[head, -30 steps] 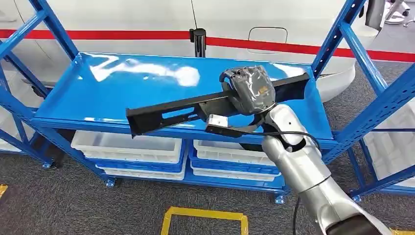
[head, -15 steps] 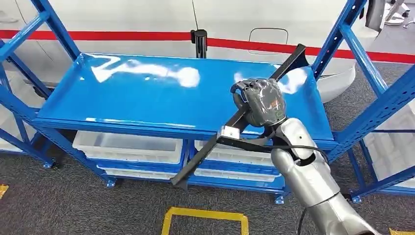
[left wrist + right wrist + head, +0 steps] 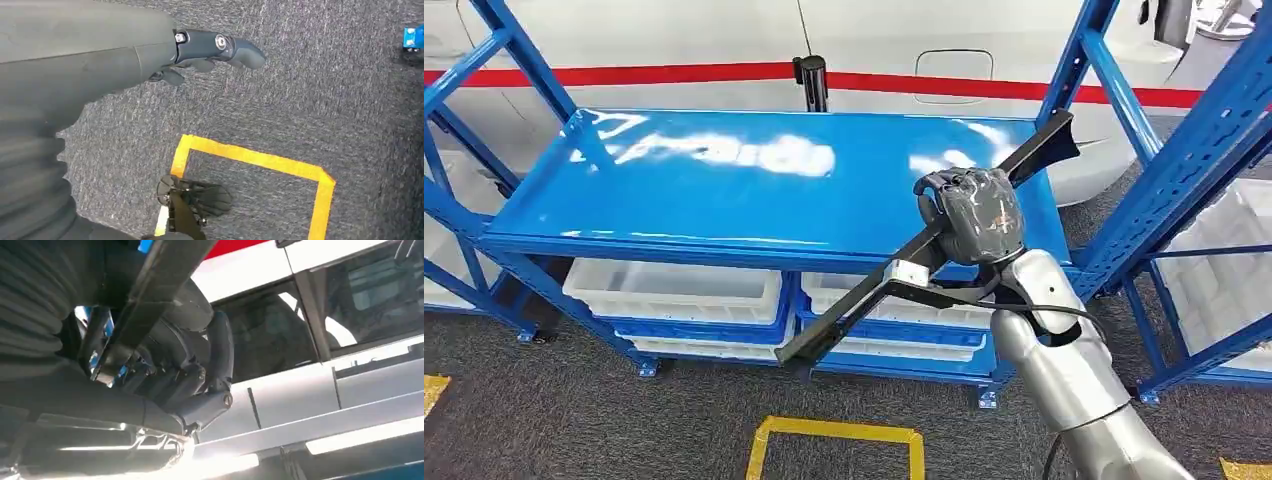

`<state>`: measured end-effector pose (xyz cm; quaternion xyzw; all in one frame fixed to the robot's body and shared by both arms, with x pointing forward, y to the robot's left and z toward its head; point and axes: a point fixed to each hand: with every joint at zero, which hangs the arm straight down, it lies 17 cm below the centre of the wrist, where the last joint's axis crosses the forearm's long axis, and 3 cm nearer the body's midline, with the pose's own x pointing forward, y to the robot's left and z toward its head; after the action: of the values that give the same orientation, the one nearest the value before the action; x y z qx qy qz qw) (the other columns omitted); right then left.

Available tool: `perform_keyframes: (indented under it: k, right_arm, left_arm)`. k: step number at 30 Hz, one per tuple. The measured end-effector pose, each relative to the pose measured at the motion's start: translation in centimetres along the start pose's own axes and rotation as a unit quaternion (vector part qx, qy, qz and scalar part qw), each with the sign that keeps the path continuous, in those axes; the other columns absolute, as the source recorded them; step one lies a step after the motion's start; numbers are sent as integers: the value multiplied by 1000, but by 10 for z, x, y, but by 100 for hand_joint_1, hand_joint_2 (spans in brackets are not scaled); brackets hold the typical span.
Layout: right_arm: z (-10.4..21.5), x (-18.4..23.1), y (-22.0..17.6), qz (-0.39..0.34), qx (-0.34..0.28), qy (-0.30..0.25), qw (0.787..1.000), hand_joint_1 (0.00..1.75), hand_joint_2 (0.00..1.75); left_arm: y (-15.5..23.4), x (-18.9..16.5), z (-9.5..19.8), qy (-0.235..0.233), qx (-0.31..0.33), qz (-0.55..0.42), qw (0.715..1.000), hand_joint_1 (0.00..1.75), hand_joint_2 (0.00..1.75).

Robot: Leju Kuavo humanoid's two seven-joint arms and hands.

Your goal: Take the parts from the cabinet and place them on the table.

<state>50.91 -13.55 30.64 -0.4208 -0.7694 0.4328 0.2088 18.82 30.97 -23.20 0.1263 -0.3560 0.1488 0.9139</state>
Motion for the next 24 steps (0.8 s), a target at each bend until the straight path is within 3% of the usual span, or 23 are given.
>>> perform_keyframes:
  k: [24]
  right_arm:
    - [5,-13,-2,7,1,12,1000,175,175]
  left_arm:
    - [-5,5,-1,-6,-3,0,1000,0,175]
